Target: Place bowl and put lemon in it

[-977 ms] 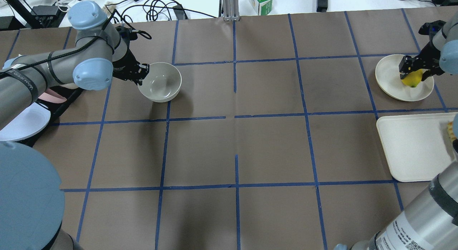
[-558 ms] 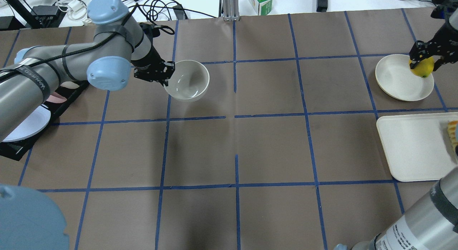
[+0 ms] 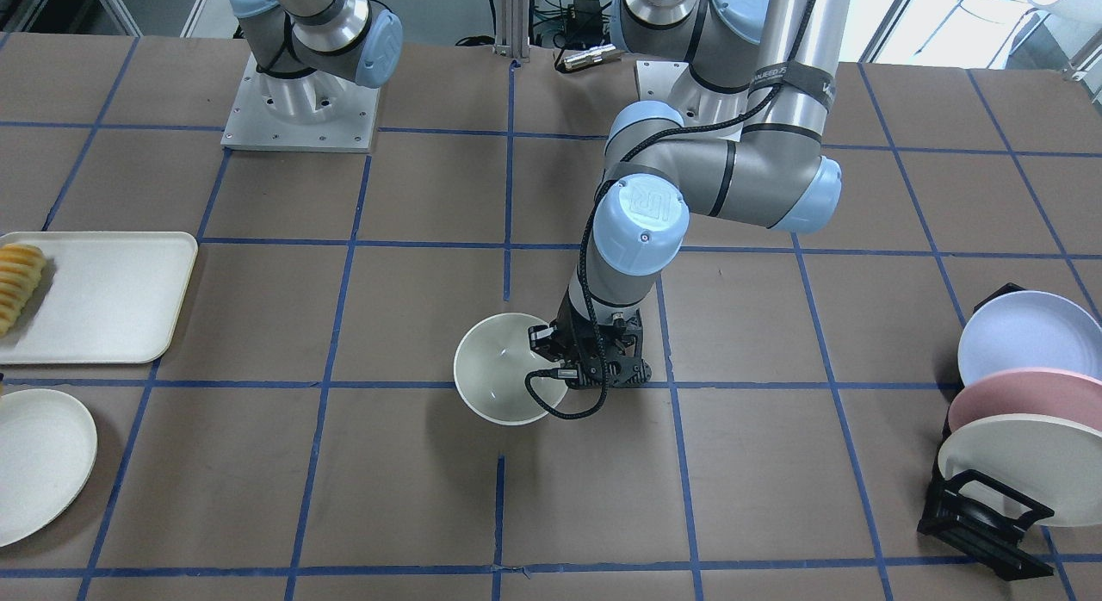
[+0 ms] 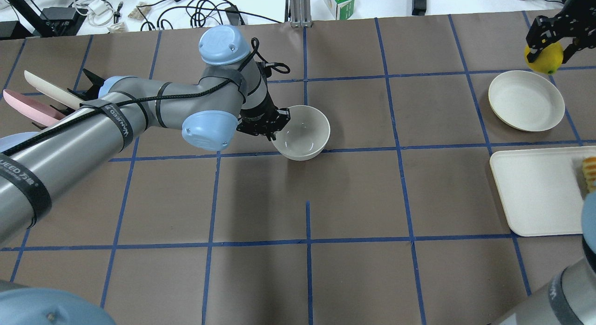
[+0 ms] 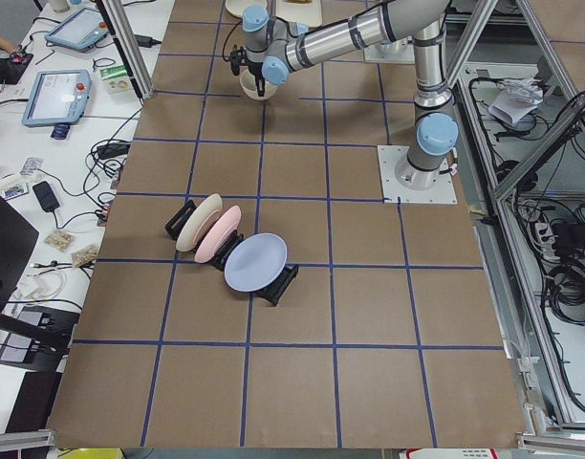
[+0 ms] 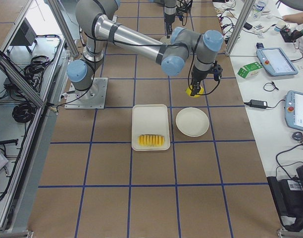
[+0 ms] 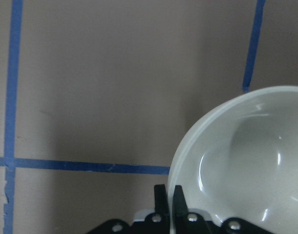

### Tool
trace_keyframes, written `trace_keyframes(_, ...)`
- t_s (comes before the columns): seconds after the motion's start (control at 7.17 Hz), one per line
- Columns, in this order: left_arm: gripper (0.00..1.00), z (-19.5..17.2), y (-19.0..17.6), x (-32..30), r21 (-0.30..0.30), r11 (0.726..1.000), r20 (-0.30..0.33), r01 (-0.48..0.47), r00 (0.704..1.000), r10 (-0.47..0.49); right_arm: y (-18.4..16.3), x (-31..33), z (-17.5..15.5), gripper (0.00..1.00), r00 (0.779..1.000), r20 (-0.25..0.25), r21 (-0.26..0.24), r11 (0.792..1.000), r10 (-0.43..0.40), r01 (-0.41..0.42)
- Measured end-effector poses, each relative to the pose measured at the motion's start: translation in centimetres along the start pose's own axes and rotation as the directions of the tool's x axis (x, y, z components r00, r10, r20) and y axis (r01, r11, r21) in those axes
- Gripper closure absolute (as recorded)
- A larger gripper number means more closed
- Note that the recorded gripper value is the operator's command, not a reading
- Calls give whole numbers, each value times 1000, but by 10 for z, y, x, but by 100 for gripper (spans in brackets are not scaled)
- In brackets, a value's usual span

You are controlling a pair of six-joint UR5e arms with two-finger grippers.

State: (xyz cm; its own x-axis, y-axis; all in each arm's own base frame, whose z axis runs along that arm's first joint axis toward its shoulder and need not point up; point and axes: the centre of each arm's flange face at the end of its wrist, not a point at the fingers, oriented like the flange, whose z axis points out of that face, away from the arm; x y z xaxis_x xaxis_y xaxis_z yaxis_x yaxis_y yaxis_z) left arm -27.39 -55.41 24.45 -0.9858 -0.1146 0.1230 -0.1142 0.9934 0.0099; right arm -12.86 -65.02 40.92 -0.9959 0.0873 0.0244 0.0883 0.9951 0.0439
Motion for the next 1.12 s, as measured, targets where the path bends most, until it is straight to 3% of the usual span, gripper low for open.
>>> trace_keyframes(0.14,1,12,4,-1,-5,1000,0,-2,1000,2,4,-40,-12,100,1000,-4,7,1000,-27,27)
trace_keyframes(0.42,0,19,4,-4,-6,1000,-1,-13,1000,13,10,-133,-19,100,999,-9,12,999,-53,53)
trace_keyframes(0.56,0,5,-2,-8,-2,1000,-2,-5,1000,5,16,-177,-19,100,999,1,13,999,-50,50)
trace_keyframes(0.84,0,-61,-14,-24,-54,999,19,-9,1000,10,29,-243,-16,100,998,50,5,999,-35,35)
trace_keyframes(1.12,0,-149,-11,-58,-130,988,36,-83,995,88,50,-307,-7,100,997,75,-27,999,-20,22)
